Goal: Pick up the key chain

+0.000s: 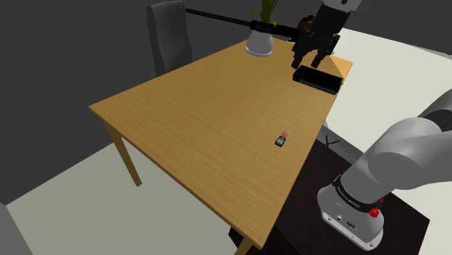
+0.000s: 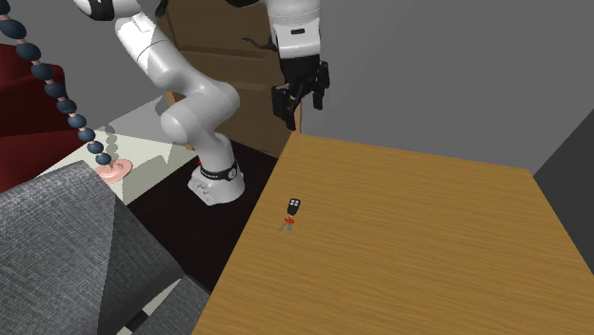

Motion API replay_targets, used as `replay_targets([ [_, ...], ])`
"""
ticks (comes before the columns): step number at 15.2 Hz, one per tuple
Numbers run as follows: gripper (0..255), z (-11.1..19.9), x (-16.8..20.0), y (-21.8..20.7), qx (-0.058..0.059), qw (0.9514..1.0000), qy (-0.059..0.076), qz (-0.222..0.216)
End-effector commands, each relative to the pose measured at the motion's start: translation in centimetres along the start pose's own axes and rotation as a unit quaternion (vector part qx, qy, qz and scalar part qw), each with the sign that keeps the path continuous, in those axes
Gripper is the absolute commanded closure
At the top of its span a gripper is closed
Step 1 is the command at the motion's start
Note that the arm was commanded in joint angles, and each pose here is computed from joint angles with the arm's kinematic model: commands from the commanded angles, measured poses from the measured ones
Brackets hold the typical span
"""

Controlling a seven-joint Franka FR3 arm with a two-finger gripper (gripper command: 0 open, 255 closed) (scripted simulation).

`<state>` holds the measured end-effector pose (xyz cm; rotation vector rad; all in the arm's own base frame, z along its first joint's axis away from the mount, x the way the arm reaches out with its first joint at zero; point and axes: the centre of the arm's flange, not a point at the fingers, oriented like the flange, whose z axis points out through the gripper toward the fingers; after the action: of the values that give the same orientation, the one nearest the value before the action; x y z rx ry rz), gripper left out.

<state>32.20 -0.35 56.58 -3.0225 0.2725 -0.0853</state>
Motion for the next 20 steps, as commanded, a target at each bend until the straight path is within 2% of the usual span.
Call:
replay_targets([
  [1,0,0.0,0.0,0.0,0.0,1.0,0.0,0.0],
  [3,0,2.6,0.1,0.4,-0.004,0.999,-0.002,0.044],
  [5,0,5.2,0.1,0.9,-0.009,0.9961,-0.003,0.088],
  [7,0,7.7,0.0,1.3,-0.013,0.9912,-0.005,0.132],
  [10,0,11.6,-0.1,2.1,-0.02,0.9802,-0.007,0.197],
  [12,0,14.1,-0.3,2.6,-0.024,0.9705,-0.008,0.24],
  [15,0,18.0,-0.6,3.4,-0.03,0.9524,-0.011,0.303],
  [17,0,20.5,-0.9,3.9,-0.034,0.938,-0.012,0.345],
  [20,0,24.3,-1.4,4.6,-0.04,0.9129,-0.014,0.406],
])
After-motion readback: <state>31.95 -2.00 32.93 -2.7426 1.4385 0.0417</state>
